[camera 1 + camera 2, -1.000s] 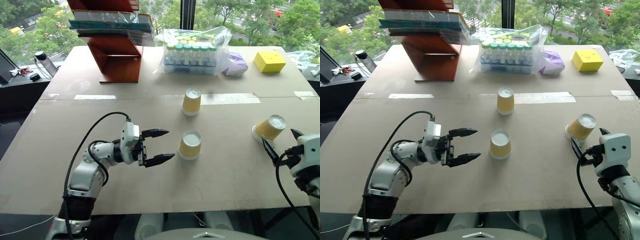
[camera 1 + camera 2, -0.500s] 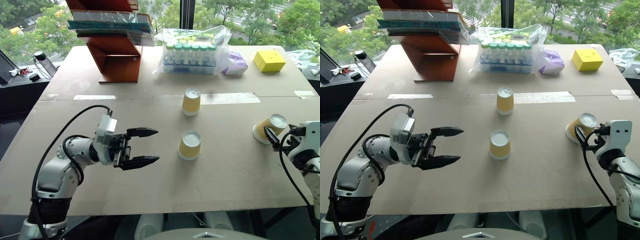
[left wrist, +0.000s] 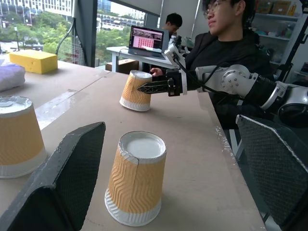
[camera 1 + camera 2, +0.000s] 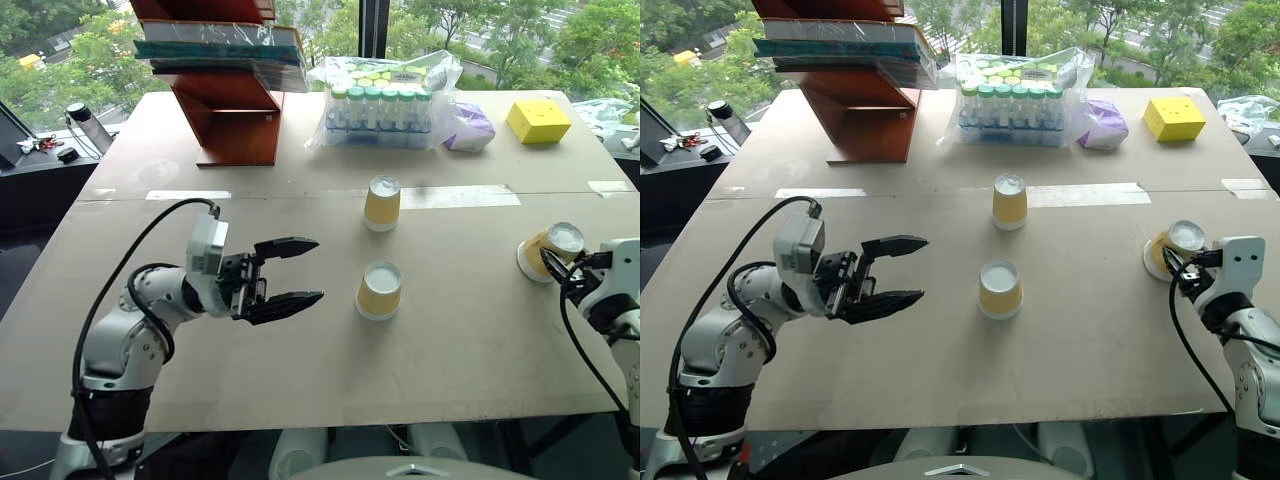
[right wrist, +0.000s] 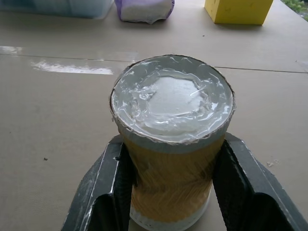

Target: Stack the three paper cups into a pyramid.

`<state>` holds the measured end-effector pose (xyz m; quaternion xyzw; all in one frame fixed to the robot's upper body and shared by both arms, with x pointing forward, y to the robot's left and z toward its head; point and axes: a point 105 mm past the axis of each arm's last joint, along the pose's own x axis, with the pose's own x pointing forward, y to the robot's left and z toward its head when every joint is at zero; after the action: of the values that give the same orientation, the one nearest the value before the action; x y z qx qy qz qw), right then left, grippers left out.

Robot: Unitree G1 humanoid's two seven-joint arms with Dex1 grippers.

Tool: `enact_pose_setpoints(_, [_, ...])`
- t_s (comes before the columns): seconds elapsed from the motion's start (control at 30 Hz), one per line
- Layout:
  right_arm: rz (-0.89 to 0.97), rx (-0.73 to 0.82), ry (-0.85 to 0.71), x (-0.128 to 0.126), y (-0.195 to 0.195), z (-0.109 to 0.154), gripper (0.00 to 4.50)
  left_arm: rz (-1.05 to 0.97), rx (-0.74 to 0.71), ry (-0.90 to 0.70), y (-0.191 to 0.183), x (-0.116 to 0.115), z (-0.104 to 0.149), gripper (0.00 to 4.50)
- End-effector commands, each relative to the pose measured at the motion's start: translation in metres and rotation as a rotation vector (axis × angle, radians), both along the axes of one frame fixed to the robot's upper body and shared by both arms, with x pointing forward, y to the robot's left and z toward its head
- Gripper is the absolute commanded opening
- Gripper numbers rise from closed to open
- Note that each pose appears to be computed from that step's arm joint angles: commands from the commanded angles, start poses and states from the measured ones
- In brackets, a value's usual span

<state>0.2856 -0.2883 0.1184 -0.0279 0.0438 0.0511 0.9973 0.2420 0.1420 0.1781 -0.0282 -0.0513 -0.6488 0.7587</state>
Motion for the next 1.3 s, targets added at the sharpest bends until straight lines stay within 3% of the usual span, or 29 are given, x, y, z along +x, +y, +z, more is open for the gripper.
enact_pose_setpoints(0.03, [0.254, -0.032, -0.083, -0.018, 0.043, 0.028, 1.90, 0.009, 0.016, -0.014, 0.002, -0.002, -0.002, 4.50])
enact_pose_setpoints(0.13, [0.483, -0.041, -0.026, -0.042, 0.087, 0.022, 1.90, 0.035, 0.026, 0.011, 0.008, 0.000, -0.009, 4.50])
enact_pose_setpoints(0.4, [0.622, -0.051, 0.020, -0.057, 0.138, 0.012, 1.90, 0.035, 0.047, 0.015, 0.013, -0.002, -0.016, 4.50])
enact_pose_setpoints(1.3, [0.707, -0.112, 0.058, -0.055, 0.170, -0.008, 1.90, 0.045, 0.064, 0.008, 0.016, -0.005, -0.023, 4.50])
